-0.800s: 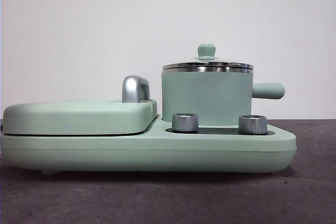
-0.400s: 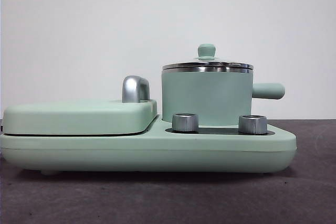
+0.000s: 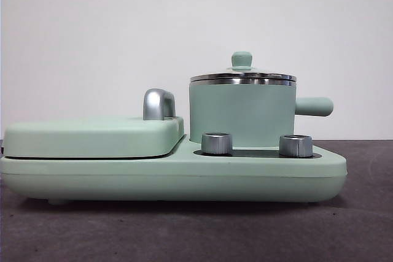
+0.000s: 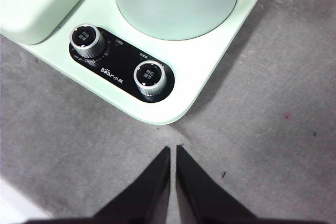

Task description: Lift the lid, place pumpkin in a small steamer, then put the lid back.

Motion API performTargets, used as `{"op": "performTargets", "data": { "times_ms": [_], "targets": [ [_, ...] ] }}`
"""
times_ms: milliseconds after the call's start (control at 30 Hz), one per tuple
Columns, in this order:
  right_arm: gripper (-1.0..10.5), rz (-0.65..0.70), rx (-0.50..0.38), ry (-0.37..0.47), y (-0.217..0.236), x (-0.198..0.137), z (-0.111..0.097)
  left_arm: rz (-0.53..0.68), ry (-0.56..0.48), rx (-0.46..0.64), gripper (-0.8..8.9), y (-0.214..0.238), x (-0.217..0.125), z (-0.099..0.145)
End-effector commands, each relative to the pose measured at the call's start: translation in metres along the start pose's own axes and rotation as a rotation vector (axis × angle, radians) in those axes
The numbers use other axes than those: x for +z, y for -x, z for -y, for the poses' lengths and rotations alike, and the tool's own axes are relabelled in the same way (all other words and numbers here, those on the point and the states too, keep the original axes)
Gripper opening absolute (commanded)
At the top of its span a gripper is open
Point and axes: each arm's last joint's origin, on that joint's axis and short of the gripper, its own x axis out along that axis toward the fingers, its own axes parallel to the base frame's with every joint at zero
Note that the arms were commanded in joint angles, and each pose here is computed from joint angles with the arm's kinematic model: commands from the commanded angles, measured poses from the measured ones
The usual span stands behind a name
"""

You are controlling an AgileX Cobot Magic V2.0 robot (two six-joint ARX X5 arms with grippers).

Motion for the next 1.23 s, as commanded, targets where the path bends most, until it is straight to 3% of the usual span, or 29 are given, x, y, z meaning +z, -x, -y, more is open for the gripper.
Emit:
{"op": "performTargets", "data": {
  "times_ms": [33, 700, 767, 867, 1033, 1233],
  "targets": [
    [0.1, 0.004, 0.005, 0.001, 0.000, 0.001, -0.001, -0.010, 0.004, -0.010, 0.07, -0.001, -0.004, 0.000],
    [0.1, 0.016, 0.005, 0.011, 0.003, 0.000, -0.001, -0.007, 0.013, -0.012, 0.07, -0.001, -0.003, 0.000],
    [0.1, 0.065, -0.032, 0.093, 0.012, -0.002, -0.001, -0.007, 0.013, -0.012, 0.07, -0.001, -0.003, 0.000],
    [0.1, 0.240, -0.122, 0.142, 0.020, -0.006, 0.003, -0.007, 0.013, -0.012, 0.07, -0.001, -0.003, 0.000],
    [0.1, 0.587, -0.307, 0.057, 0.009, -0.038, 0.022, -0.007, 0.013, -0.012, 0.07, -0.001, -0.003, 0.000],
    [0.1, 0.658, -0.464, -0.018, -0.029, -0.093, 0.040, -0.007, 0.013, -0.012, 0.07, -0.001, -0.003, 0.000]
  ]
}}
